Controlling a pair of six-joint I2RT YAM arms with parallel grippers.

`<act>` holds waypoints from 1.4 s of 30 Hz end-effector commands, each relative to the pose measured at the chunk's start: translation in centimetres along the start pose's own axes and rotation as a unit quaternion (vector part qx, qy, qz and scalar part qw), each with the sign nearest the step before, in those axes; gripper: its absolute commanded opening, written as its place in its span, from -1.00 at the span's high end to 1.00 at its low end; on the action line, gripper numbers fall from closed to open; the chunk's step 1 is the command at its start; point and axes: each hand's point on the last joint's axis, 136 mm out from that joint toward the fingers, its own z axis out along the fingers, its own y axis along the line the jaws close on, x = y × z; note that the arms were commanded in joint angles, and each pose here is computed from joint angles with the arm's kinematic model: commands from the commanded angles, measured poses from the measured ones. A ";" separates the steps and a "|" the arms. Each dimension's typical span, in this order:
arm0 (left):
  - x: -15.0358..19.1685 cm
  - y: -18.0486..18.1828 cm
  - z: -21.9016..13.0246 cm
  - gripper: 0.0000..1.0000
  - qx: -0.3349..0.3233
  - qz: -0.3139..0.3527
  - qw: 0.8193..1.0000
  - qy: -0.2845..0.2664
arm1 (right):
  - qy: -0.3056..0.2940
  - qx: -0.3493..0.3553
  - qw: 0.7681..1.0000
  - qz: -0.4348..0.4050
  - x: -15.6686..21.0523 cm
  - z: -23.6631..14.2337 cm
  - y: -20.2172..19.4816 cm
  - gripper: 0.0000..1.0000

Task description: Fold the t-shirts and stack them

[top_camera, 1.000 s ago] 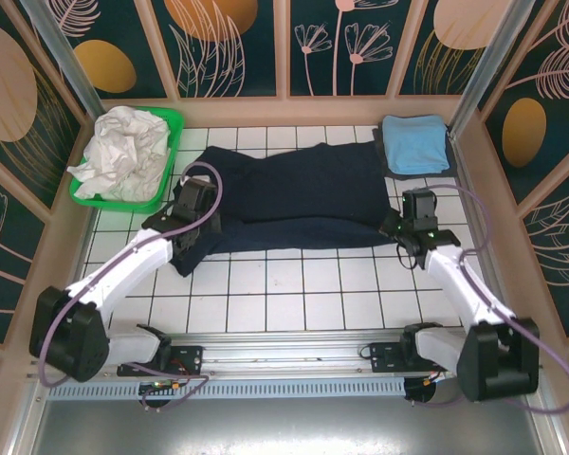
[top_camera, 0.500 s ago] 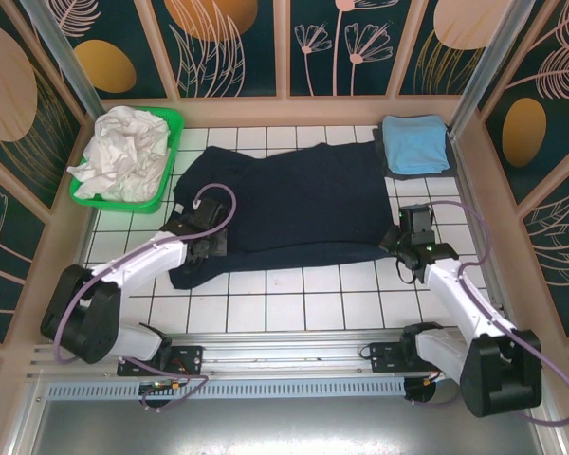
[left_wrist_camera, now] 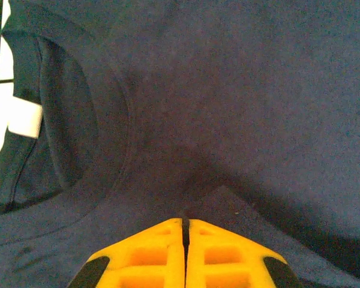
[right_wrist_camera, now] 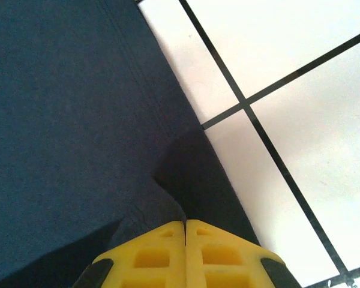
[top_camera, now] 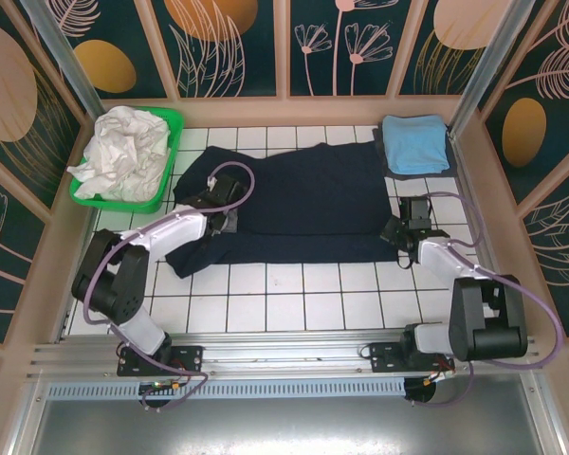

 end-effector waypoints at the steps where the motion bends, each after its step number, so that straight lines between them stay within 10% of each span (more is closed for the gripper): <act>1: -1.9 0.4 0.1 1.00 -0.026 0.013 0.999 -0.021 | -0.023 -0.010 1.000 -0.006 -1.6 0.4 0.4 1.00; 22: -1.5 0.3 3.4 0.98 -0.068 0.034 0.997 0.002 | 0.007 -0.027 0.999 -0.020 -3.3 4.2 1.8 1.00; 24: -1.6 0.5 3.4 0.38 -0.077 0.034 0.996 0.002 | 0.010 -0.016 1.000 -0.023 -3.3 4.5 1.5 0.92; 31: -2.0 2.2 1.9 -0.61 -0.112 0.023 0.993 -0.006 | -0.011 0.063 0.998 -0.026 -5.0 1.7 -0.2 0.55; 42: 0.0 6.3 2.9 -0.97 -0.096 -0.069 0.993 0.003 | 0.035 -0.018 0.999 -0.035 1.4 2.5 2.8 0.53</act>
